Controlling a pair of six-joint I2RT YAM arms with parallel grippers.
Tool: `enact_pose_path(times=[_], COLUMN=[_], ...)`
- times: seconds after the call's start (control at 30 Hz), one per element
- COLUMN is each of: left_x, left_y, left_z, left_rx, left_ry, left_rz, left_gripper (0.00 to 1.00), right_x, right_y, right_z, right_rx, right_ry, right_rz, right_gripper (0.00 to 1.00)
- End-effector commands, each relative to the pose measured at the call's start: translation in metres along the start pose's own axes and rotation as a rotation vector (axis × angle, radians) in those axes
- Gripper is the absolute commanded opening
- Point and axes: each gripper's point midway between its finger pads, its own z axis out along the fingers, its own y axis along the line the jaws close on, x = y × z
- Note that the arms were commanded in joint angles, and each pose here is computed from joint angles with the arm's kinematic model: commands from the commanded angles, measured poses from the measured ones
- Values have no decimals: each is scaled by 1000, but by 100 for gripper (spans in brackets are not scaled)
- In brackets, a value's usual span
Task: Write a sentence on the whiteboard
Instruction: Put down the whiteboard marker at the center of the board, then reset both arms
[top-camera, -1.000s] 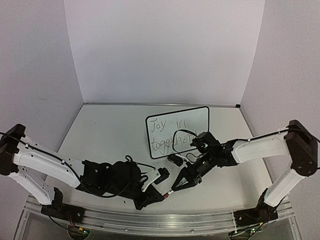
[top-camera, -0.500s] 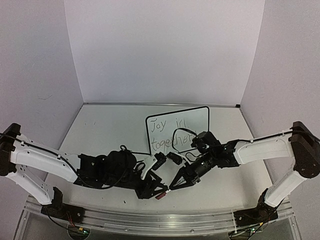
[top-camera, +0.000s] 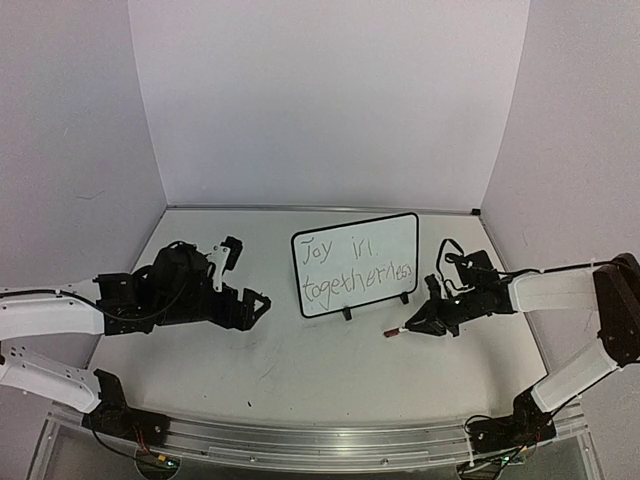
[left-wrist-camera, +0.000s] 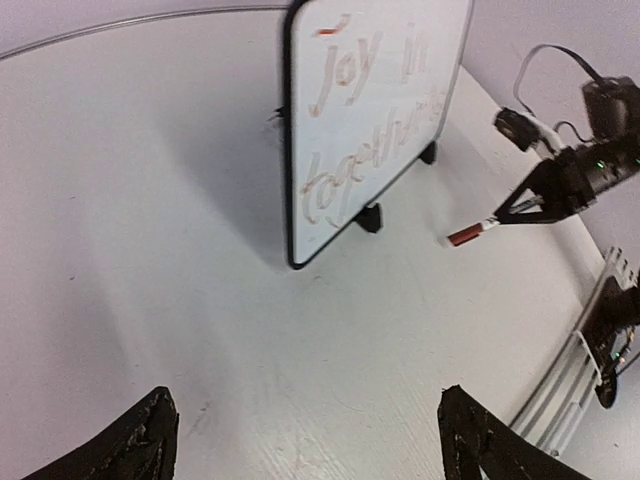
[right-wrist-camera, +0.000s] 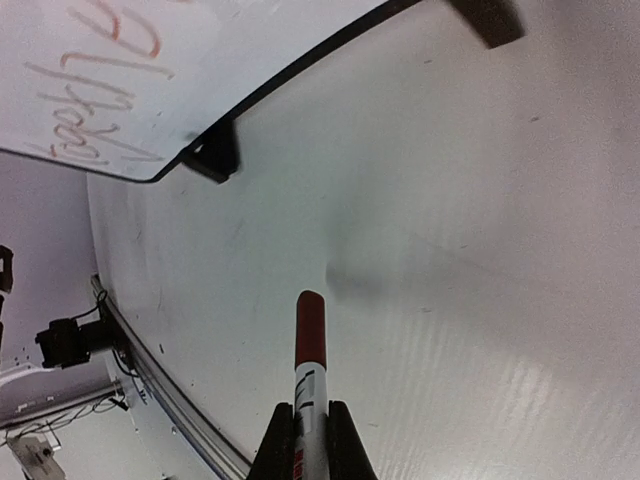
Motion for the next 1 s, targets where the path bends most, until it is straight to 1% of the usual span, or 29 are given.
enact_pose_path(times=[0.0, 0.1, 0.27, 0.33, 0.47, 0.5, 0.6, 0.67, 0.7, 0.87, 0.97], left_x=[1, -1, -6, -9, -15, -16, -22, -31, -37, -70, -82], left_y=[45, 67, 109, 120, 151, 160, 185, 202, 207, 233, 237], left_z=[-6, -3, 1, 2, 3, 4, 2, -4, -8, -44, -66], left_rx=[-126, -156, -213, -215, -247, -261, -308, -342, -361, -550, -616], left_ry=[59, 84, 111, 108, 97, 94, 72, 41, 20, -139, -250], left_rz=[-81, -118, -182, -196, -242, -258, -278, -288, -285, -222, -169], left_gripper=[89, 89, 89, 90, 90, 90, 91, 91, 91, 92, 93], right_x=[-20, -32, -52, -58, -67, -71, -80, -87, -90, -103, -108], right_y=[-44, -62, -85, -94, -108, -110, -117, -116, -114, -100, -87], right_z=[-21, -35, -63, -74, -89, -94, -108, -119, -124, -160, -186], right_rx=[165, 242, 336, 381, 453, 472, 534, 557, 567, 618, 624], right_ry=[-116, -171, -256, -280, -309, -320, -362, -399, -420, -562, -701], right_rz=[71, 91, 118, 127, 133, 130, 125, 119, 112, 45, -7], right_gripper=[7, 17, 46, 55, 66, 71, 92, 97, 98, 98, 98])
